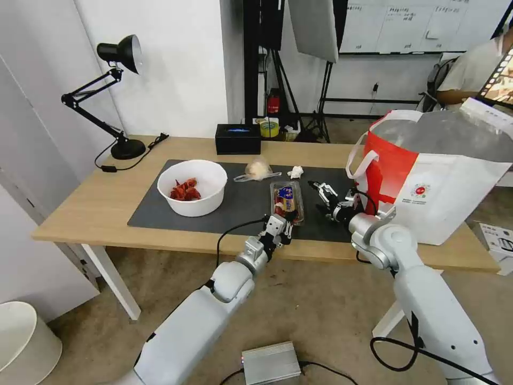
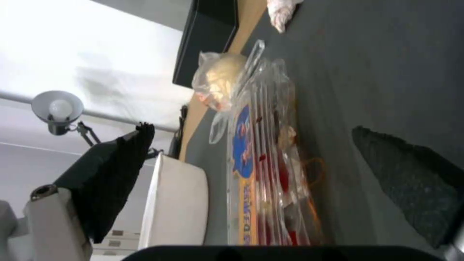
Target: Pick up the trash from the table and place it into the takeout bag.
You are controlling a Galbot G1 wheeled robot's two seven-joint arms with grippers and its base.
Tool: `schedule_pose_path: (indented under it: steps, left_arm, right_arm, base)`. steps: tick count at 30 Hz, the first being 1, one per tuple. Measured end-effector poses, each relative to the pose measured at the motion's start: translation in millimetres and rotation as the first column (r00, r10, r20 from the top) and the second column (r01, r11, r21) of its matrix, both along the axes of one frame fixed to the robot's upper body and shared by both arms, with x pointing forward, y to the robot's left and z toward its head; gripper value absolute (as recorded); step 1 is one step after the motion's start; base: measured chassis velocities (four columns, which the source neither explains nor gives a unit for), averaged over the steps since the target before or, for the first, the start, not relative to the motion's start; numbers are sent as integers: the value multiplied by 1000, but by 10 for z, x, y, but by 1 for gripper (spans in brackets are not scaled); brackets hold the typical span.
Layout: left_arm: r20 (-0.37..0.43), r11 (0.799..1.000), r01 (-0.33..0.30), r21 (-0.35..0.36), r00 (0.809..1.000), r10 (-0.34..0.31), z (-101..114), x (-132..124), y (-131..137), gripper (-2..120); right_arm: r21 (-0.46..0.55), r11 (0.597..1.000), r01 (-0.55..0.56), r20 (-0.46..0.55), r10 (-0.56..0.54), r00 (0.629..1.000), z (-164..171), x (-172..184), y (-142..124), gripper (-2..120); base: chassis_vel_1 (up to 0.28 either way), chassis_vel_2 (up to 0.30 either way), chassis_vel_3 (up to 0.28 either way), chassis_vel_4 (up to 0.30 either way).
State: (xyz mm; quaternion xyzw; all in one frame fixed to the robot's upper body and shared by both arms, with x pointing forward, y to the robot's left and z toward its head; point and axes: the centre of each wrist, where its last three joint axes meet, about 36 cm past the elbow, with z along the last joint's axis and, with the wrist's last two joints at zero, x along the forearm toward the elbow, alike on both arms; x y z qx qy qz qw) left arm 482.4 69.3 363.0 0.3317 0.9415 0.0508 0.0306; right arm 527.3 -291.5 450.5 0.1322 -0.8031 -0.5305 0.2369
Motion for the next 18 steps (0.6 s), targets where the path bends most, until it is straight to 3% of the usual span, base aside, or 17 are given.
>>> schedule_pose_path:
  steps: [18]
  left_arm:
    - [-2, 1000, 10, -5, 1000, -10, -5, -34, -30, 0]
  right_arm:
    - [-89, 991, -101, -50, 97, 994, -20, 100, 62, 100]
  base:
    - [0, 0, 0, 0]
